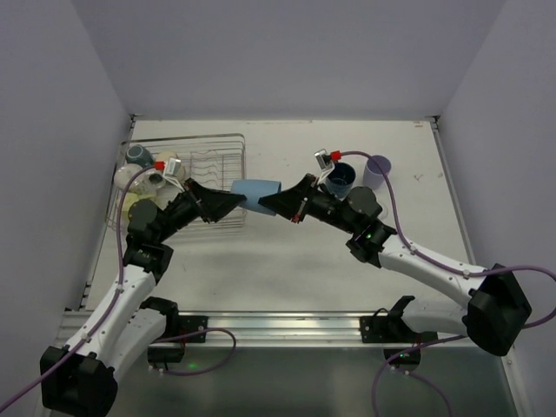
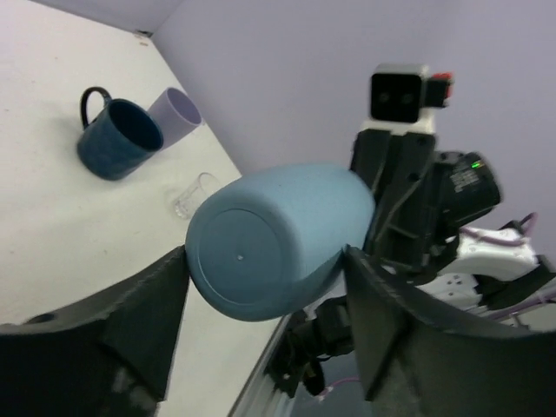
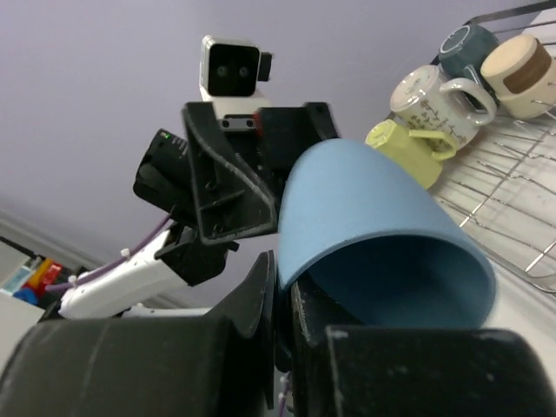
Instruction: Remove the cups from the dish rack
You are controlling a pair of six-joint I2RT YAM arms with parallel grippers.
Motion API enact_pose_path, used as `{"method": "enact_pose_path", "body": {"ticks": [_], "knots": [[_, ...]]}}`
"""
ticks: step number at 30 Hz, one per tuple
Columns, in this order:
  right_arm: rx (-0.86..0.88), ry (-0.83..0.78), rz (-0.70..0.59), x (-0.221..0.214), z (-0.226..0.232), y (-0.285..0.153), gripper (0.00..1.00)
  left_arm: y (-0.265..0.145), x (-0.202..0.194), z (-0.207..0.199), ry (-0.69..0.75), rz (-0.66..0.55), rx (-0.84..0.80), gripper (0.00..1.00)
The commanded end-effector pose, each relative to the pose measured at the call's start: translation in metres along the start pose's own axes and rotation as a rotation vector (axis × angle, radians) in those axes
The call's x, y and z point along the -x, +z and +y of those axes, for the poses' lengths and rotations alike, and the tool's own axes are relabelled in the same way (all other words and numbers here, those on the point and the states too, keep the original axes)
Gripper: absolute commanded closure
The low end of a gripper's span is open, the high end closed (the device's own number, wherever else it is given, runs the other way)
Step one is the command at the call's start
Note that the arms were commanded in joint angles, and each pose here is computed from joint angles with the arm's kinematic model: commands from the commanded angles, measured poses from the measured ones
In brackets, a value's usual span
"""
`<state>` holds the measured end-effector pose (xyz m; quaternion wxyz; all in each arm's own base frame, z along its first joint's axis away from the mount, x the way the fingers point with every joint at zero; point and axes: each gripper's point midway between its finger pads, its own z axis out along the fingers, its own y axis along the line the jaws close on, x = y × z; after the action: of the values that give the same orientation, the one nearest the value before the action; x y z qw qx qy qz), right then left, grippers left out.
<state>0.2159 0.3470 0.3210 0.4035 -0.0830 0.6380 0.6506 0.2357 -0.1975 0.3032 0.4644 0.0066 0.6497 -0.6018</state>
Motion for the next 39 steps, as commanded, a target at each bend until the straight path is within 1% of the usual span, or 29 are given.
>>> {"method": "enact_pose_path", "body": {"ticks": [1,2,3,4,5,6,7,8,9,10,11,12,13,14,15,17,18,19,20,21,22,23,24,25,26,27,28,33,39], "knots": [[-0.039,-0.091,-0.093,0.035,0.014,0.008,1.0,-0.001,-0.002,-0.003,0.133,0.061,0.038,0.15],[-0.129,-0.093,-0.091,0.035,-0.003,0.004,1.0,-0.001,0.006,-0.008,0.164,0.055,0.061,0.09],[-0.155,-0.141,-0.098,0.042,-0.003,0.002,1.0,-0.004,0.014,-0.003,0.245,0.035,0.107,0.04],[-0.184,-0.169,-0.102,0.05,-0.002,-0.004,1.0,-0.01,0.007,0.009,0.231,0.069,0.181,0.0],[-0.312,-0.173,-0.069,0.048,-0.027,-0.015,1.0,-0.014,0.011,0.008,0.256,0.067,0.214,0.0],[-0.365,-0.231,-0.053,0.053,-0.035,-0.022,1.0,-0.021,0.018,0.015,0.322,0.041,0.275,0.0],[-0.401,-0.258,-0.056,0.066,-0.033,-0.026,1.0,-0.029,0.012,0.024,0.321,0.063,0.331,0.0],[-0.517,-0.258,-0.017,0.069,-0.057,-0.045,1.0,-0.034,0.01,0.028,0.34,0.067,0.356,0.0],[-0.55,-0.3,-0.013,0.082,-0.058,-0.051,1.0,-0.041,0.012,0.03,0.397,0.063,0.377,0.0],[-0.602,-0.31,-0.002,0.089,-0.066,-0.061,1.0,-0.048,0.003,0.037,0.394,0.097,0.408,0.0],[-0.716,-0.295,0.033,0.094,-0.087,-0.084,1.0,-0.052,-0.001,0.041,0.407,0.114,0.422,0.0],[-0.781,-0.346,0.023,0.113,-0.09,-0.091,1.0,-0.057,-0.002,0.043,0.457,0.132,0.428,0.0],[-0.848,-0.361,0.031,0.121,-0.098,-0.102,1.0,-0.063,-0.009,0.049,0.46,0.166,0.455,0.0],[-0.946,-0.349,0.068,0.124,-0.112,-0.122,1.0,-0.067,-0.012,0.052,0.471,0.176,0.473,0.0],[-1.023,-0.386,0.057,0.144,-0.119,-0.128,1.0,-0.072,-0.009,0.052,0.493,0.151,0.494,0.0],[-1.167,-0.383,0.111,0.153,-0.139,-0.153,1.0,-0.074,-0.016,0.048,0.505,0.145,0.474,0.0],[-1.207,-0.385,0.125,0.165,-0.146,-0.15,1.0,-0.077,-0.015,0.045,0.521,0.123,0.471,0.0],[-1.296,-0.374,0.16,0.167,-0.156,-0.167,1.0,-0.078,-0.022,0.049,0.522,0.138,0.473,0.0],[-1.328,-0.39,0.186,0.173,-0.16,-0.171,1.0,-0.08,-0.025,0.052,0.522,0.14,0.48,0.0],[-1.339,-0.399,0.17,0.187,-0.156,-0.17,1.0,-0.08,-0.027,0.052,0.516,0.134,0.484,0.0],[-1.374,-0.38,0.209,0.186,-0.17,-0.172,1.0,-0.079,-0.031,0.049,0.518,0.143,0.462,0.0],[-1.405,-0.373,0.242,0.187,-0.173,-0.181,1.0,-0.078,-0.033,0.048,0.52,0.146,0.453,0.0],[-1.406,-0.38,0.229,0.198,-0.17,-0.179,1.0,-0.078,-0.033,0.046,0.525,0.145,0.448,0.0],[-1.431,-0.351,0.29,0.192,-0.183,-0.182,1.0,-0.077,-0.035,0.047,0.524,0.148,0.445,0.0],[-1.443,-0.355,0.282,0.202,-0.183,-0.184,1.0,-0.076,-0.037,0.046,0.522,0.157,0.434,0.0],[-1.458,-0.351,0.297,0.203,-0.187,-0.186,1.0,-0.075,-0.04,0.044,0.524,0.166,0.418,0.0],[-1.489,-0.325,0.333,0.201,-0.201,-0.193,1.0,-0.074,-0.042,0.043,0.525,0.17,0.413,0.0],[-1.533,-0.289,0.369,0.211,-0.222,-0.202,1.0,-0.074,-0.046,0.04,0.524,0.176,0.4,0.0],[-1.512,-0.266,0.385,0.217,-0.24,-0.198,1.0,-0.073,-0.046,0.041,0.521,0.179,0.401,0.0]]}}
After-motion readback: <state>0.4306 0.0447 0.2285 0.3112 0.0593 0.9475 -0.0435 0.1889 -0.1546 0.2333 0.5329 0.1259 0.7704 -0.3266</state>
